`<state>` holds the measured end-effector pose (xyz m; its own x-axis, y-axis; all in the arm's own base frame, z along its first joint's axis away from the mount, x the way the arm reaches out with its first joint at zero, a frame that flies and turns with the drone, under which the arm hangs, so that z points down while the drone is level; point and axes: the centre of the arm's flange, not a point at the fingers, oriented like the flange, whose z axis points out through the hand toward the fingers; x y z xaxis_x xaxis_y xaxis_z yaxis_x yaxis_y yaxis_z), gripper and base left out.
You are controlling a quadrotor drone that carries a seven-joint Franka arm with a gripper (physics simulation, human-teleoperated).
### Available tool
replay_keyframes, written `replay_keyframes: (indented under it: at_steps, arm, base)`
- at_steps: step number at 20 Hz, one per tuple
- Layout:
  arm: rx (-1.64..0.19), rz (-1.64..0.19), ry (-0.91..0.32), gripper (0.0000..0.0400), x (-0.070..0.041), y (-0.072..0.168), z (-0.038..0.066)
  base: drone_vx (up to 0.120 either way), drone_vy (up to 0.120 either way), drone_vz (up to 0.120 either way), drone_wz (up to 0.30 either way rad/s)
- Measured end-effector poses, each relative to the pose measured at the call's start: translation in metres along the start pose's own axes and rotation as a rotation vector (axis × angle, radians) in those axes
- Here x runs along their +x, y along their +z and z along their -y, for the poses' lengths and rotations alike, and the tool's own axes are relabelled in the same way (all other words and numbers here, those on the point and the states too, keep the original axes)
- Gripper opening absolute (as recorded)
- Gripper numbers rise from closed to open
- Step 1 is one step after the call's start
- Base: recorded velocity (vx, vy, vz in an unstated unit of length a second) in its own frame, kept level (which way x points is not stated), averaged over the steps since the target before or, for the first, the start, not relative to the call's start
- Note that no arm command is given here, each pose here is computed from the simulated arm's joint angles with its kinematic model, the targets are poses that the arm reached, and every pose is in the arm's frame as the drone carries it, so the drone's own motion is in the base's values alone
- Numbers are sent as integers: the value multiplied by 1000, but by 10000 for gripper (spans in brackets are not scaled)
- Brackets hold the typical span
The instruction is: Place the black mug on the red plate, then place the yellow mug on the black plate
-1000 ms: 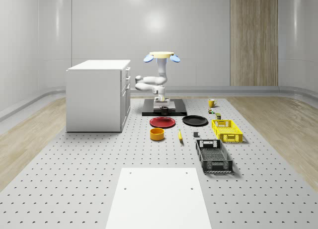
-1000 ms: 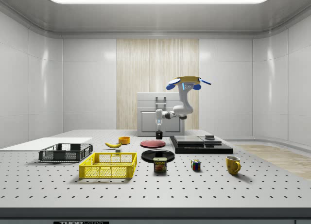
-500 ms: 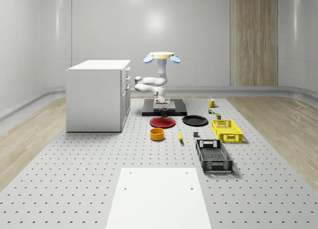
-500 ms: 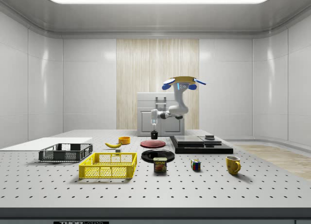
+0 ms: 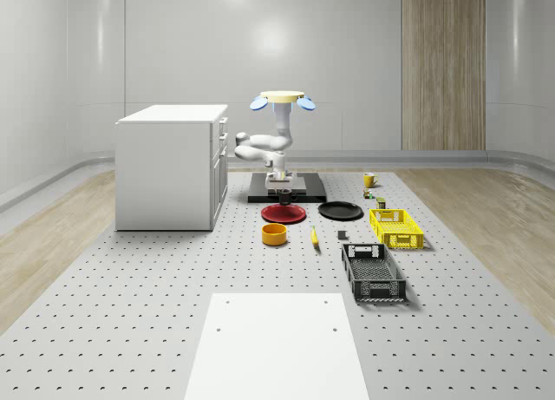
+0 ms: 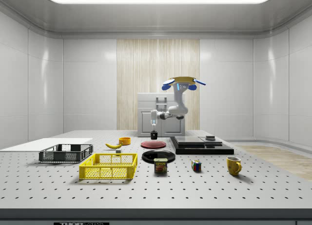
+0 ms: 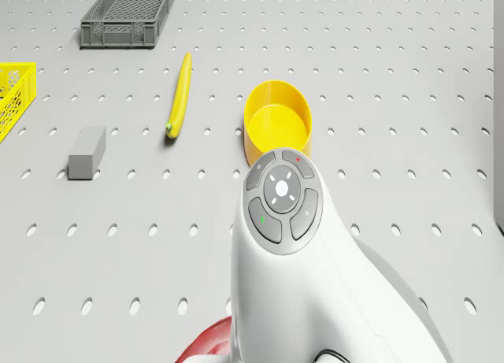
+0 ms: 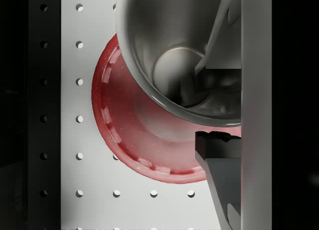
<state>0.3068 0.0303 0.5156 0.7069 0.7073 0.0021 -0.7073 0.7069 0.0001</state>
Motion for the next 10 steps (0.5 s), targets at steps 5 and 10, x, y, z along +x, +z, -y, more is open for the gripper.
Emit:
replay_keyframes:
  at_steps: [5,10]
  arm:
    - [0,0,0,110,5,17,-5]
    - [0,0,0,110,7,36,-7]
  base:
    - [0,0,0,0]
    - [0,0,0,0]
